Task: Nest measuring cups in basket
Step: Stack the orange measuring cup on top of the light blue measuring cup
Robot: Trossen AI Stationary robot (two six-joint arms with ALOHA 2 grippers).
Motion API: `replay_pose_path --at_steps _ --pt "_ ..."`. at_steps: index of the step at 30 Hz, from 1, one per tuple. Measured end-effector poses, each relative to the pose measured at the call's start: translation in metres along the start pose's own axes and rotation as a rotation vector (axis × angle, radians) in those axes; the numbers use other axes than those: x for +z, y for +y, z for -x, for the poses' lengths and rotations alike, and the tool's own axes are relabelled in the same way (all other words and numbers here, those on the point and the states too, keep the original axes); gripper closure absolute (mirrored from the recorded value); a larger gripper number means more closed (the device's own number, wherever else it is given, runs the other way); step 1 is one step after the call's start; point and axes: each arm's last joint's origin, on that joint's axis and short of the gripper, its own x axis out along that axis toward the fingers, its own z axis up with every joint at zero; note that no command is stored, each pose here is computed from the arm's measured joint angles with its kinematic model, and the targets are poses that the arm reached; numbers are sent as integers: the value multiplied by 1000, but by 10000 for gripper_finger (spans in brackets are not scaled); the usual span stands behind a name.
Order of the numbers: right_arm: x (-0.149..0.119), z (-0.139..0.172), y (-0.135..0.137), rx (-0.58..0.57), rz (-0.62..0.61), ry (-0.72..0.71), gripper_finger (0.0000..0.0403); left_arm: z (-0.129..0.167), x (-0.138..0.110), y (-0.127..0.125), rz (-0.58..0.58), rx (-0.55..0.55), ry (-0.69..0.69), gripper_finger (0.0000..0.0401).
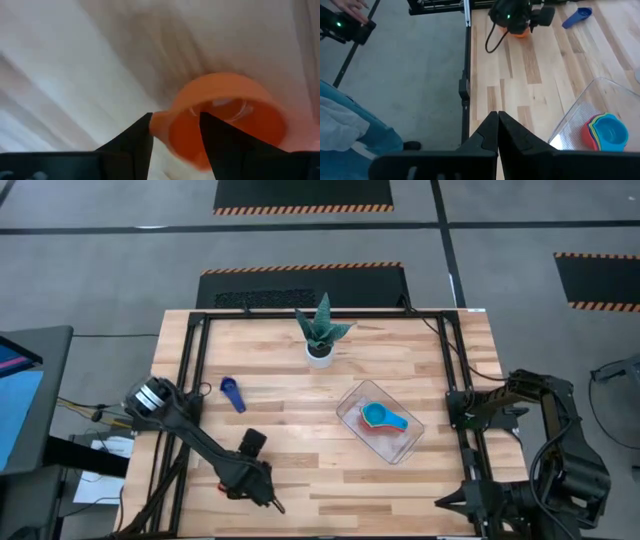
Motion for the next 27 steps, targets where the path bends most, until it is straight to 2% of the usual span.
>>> replay_pose_path --at_steps 3,6,10,14,16,20,23,27 --pt "0 0 0 0 -1 0 382 -8 4 -2 -86 2 31 250" --pt "0 0 0 2 -4 -1 384 -10 5 -2 -75 -6 34 258" --pt "0 0 0 3 -4 -1 381 -8 6 5 49 -34 12 301" --pt "0 0 0 2 -3 -1 377 -7 8 17 202 -107 28 378" --pt "0 0 0 3 -3 -1 377 -8 10 25 311 -166 40 389" --pt "0 0 0 2 -3 -1 381 -12 18 46 626 -311 55 397" --pt "0 0 0 -1 -1 -7 384 -17 25 72 900 -413 60 399" --pt "3 -2 -1 -12 -9 -20 383 -25 36 112 1241 -558 -4 400"
